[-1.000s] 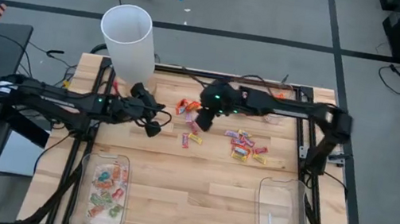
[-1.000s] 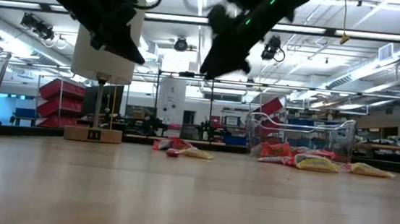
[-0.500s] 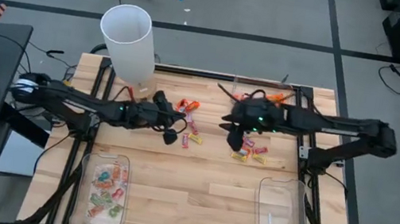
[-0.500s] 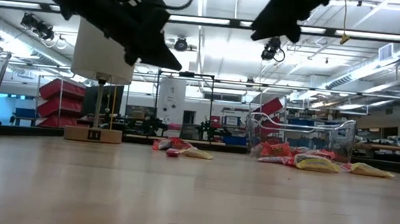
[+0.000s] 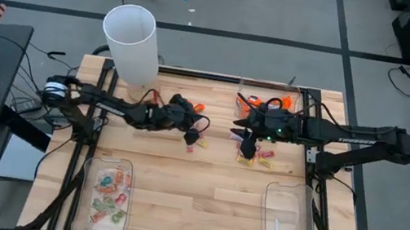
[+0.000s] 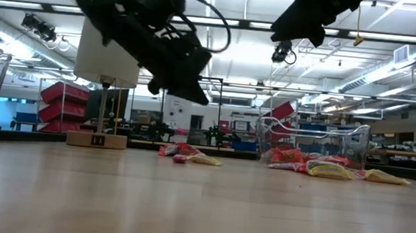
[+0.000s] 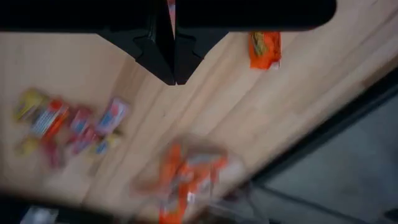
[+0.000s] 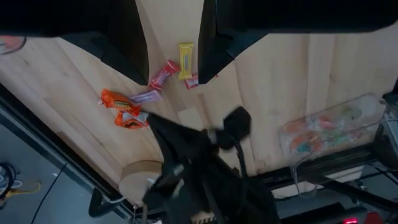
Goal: Sort candy
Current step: Put the large orange chocolate bar into the top right transparent bin
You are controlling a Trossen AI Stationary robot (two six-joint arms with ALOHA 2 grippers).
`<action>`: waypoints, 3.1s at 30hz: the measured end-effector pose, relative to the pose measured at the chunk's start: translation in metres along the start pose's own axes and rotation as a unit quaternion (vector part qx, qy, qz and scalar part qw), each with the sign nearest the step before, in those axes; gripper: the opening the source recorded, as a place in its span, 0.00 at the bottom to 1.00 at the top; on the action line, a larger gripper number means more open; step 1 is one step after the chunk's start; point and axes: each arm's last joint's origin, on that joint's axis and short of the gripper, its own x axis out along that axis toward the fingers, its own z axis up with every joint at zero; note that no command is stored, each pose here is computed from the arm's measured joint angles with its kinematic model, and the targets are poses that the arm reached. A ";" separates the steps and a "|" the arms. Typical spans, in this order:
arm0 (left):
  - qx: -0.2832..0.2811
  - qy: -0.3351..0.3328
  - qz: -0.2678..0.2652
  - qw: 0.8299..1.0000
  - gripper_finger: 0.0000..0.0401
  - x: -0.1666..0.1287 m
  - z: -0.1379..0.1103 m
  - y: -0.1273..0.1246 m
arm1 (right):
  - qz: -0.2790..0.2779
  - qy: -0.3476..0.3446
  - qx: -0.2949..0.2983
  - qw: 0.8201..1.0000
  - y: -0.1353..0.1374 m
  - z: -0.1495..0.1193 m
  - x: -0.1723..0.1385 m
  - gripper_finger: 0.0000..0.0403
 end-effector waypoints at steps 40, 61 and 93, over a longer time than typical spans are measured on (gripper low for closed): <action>-0.057 0.183 0.035 0.981 0.31 0.056 0.020 0.055 | 0.007 -0.002 -0.003 1.000 0.002 0.000 -0.001 0.29; -0.028 0.215 0.087 0.972 0.32 0.072 -0.007 0.047 | 0.010 -0.007 0.002 1.000 0.003 0.001 0.000 0.29; 0.026 0.214 0.074 0.974 0.18 0.068 -0.023 0.038 | 0.017 -0.034 0.007 0.999 0.004 0.006 -0.001 0.29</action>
